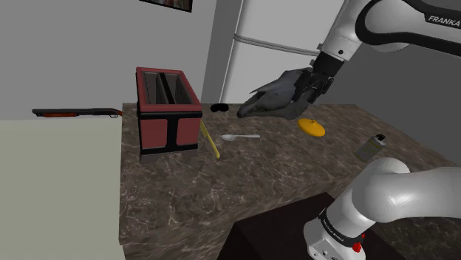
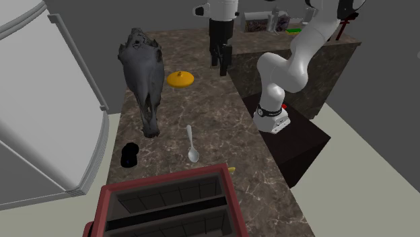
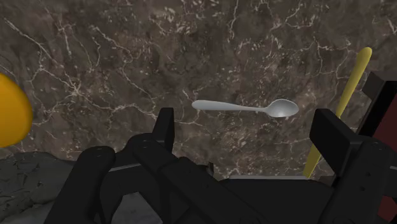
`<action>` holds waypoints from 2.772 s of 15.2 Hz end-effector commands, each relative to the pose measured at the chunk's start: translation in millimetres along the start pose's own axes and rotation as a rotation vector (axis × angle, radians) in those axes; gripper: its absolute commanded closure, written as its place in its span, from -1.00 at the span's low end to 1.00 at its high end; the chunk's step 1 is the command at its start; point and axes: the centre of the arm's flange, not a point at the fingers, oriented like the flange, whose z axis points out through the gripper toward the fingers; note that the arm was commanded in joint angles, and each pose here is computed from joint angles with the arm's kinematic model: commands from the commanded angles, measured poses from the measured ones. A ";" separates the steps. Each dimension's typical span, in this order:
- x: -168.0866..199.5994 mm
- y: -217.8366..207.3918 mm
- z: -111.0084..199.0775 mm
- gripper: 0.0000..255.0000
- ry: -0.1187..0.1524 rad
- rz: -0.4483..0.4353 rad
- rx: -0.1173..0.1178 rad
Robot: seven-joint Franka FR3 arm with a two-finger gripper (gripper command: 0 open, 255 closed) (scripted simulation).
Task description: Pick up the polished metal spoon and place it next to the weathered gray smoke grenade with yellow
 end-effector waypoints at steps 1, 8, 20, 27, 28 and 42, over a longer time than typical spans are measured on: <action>0.0 0.0 0.0 -1.00 0.000 0.000 0.000; 34.5 -54.1 70.2 -1.00 0.028 0.033 -0.050; 102.1 -135.8 193.9 -1.00 0.077 0.089 -0.136; 129.7 -159.7 249.3 -1.00 0.094 0.109 -0.166; 130.2 -158.8 254.5 -1.00 0.094 0.109 -0.166; 132.2 -154.7 278.2 1.00 0.094 0.109 -0.166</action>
